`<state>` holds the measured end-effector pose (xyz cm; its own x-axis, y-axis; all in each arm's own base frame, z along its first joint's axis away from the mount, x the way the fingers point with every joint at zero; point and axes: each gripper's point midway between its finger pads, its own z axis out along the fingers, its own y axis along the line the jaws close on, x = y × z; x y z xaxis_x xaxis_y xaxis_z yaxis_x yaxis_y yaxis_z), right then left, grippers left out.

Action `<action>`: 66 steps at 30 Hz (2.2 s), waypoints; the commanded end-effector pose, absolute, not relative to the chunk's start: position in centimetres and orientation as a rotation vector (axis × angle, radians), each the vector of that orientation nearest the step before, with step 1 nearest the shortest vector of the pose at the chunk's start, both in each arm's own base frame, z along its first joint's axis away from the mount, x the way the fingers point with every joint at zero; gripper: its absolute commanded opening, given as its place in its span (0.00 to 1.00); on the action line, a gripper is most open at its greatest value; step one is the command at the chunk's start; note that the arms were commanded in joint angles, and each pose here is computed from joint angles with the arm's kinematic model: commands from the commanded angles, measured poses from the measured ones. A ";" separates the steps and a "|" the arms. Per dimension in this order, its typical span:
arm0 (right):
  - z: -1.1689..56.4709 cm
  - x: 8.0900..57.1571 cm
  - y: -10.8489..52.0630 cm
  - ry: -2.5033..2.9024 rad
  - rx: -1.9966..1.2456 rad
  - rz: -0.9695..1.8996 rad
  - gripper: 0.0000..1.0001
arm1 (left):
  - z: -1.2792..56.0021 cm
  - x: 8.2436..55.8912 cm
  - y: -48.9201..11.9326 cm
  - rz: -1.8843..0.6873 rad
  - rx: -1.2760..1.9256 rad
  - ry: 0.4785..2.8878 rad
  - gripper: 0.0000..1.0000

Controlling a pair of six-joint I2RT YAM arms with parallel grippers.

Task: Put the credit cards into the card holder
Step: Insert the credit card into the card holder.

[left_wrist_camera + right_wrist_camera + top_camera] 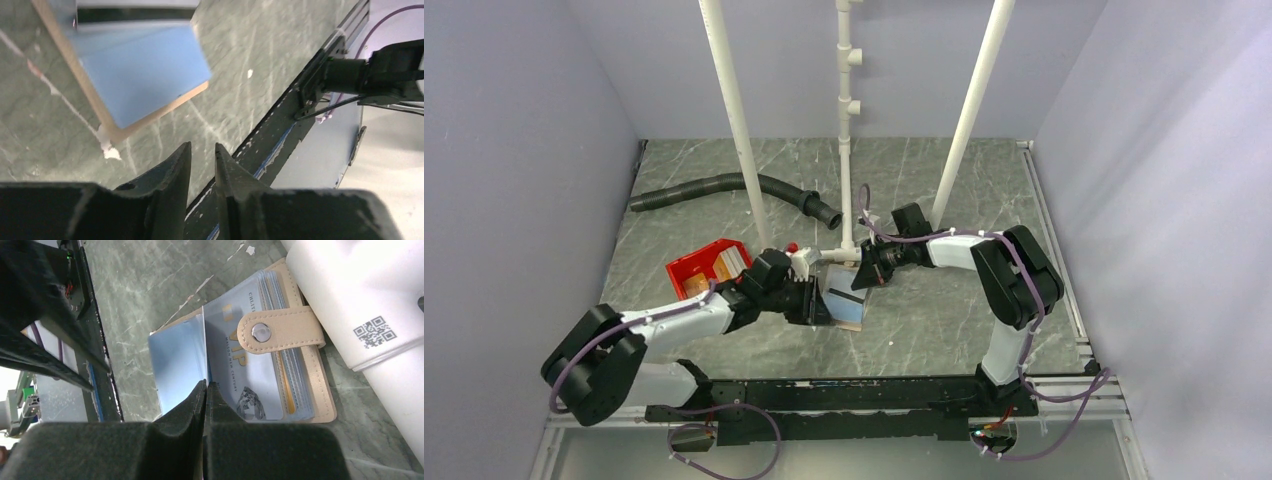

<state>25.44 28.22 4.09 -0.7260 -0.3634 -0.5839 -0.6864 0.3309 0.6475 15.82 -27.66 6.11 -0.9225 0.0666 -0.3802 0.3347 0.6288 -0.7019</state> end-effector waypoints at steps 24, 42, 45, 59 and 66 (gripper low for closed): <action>5.9 24.7 27.2 2.400 -1.120 1.415 0.00 | 0.0 17.8 -25.1 -0.933 0.179 2.723 0.06; 5.4 24.5 27.9 2.276 -1.373 1.560 0.00 | 0.0 17.3 -25.7 -1.004 0.193 2.722 0.05; 5.4 24.7 28.5 2.257 -1.397 1.566 0.00 | 0.2 17.5 -25.8 -1.003 0.198 2.713 0.05; 4.9 25.1 30.3 2.201 -1.486 1.572 0.00 | 0.5 17.6 -25.8 -1.000 0.202 2.704 0.05; 4.8 25.0 30.9 2.186 -1.490 1.585 0.00 | 0.6 17.6 -25.7 -0.999 0.197 2.705 0.05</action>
